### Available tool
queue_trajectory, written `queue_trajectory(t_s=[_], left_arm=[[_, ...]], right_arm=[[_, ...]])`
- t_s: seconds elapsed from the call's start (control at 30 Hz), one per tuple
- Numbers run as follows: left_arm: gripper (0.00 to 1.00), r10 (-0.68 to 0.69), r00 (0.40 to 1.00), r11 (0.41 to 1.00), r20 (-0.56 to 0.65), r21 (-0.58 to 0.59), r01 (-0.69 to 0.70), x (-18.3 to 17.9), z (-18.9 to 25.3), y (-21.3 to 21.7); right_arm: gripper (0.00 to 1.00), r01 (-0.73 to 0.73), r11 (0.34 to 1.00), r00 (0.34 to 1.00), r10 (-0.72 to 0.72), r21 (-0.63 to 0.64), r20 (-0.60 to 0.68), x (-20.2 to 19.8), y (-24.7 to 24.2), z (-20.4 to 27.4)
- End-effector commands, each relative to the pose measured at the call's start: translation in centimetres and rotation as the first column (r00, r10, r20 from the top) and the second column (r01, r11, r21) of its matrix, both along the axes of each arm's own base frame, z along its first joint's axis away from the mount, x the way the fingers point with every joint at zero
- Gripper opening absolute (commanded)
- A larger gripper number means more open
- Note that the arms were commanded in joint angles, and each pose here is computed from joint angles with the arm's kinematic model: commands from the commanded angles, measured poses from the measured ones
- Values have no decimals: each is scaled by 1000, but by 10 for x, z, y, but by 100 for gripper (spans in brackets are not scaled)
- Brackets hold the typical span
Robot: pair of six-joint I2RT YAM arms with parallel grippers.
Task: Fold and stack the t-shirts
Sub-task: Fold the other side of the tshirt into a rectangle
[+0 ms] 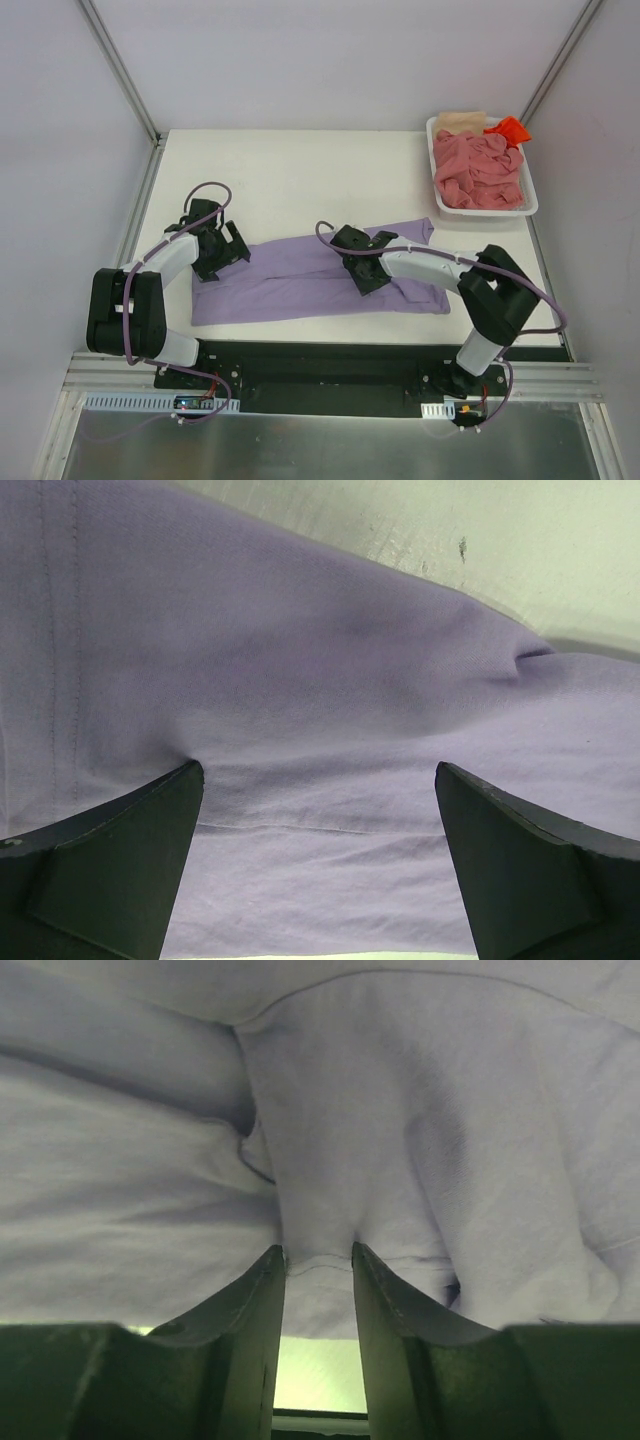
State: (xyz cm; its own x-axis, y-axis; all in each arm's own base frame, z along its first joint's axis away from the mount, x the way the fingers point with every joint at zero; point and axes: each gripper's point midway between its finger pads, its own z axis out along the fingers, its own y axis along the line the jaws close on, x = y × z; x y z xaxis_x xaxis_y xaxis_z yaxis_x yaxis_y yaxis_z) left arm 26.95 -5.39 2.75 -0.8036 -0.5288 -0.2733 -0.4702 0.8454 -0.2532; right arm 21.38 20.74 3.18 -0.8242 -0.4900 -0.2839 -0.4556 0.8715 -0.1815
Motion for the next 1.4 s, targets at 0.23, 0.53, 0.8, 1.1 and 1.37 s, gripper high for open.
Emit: queue_trajectory(t_s=[0.23,0.53,0.8,1.1,1.37], left_arm=[[99,-13,1000,1000,-7,-10,13,-2,-4,-2],[99,-12,1000,1000,-8,-10,12,-2,-5,-2],[99,-14,1000,1000,-16,-14,13,-2,-6,-3],[99,-16,1000,1000,-16,-16,15,-3,-6,-3],[99,-15,1000,1000,-13,-10,15,-3,-6,-2]], right_arm=[[29,4,998,1000,-3,-60,8,7,-3,-3],[0,18,1000,999,-19,14,47,7,1,19],[0,-12,989,999,6,149,40,-4,13,47],[4,4,986,999,2,164,-35,-9,22,40],[91,37,974,998,-48,224,40,0,25,56]])
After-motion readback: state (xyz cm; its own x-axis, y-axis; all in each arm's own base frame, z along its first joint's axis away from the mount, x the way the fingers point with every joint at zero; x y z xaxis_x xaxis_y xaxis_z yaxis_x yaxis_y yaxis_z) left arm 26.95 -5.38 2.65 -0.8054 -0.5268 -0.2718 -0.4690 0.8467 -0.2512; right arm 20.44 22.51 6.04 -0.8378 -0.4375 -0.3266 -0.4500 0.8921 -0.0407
